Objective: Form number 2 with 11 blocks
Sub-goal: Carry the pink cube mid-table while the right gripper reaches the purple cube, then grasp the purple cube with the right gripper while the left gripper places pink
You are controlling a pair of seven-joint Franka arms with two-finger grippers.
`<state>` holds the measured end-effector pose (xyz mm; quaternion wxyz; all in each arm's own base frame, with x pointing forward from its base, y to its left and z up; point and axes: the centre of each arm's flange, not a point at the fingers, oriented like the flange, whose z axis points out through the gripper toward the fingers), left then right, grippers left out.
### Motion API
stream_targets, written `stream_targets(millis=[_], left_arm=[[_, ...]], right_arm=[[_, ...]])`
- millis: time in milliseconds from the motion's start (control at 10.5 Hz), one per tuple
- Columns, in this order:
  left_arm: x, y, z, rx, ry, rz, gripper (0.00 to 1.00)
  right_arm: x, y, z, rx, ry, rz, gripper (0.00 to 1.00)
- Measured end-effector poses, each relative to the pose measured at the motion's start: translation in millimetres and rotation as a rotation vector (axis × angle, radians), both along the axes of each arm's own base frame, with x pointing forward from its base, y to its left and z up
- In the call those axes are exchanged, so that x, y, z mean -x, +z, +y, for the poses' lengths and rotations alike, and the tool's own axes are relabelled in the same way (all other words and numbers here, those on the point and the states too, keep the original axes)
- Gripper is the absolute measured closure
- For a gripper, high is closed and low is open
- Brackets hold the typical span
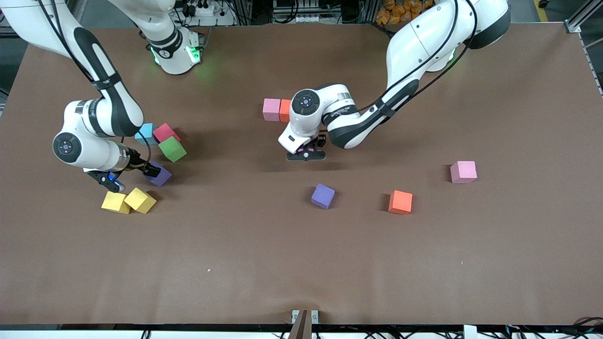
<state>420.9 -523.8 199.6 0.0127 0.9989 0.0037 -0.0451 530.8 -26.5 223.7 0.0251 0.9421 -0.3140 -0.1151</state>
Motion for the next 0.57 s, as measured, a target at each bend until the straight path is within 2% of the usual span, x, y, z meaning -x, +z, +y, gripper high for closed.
stream_targets(millis=[190, 571], left_arm=[[3, 0, -1, -0.004, -0.019, 0.001, 0.38], [10, -1, -6, -0.010, -0.033, 0.004, 0.38]], right_arm=[[-3, -10, -2, -0.002, -0.058, -0.046, 0.00], [-5, -9, 34, -0.003, -0.113, -0.052, 0.00]])
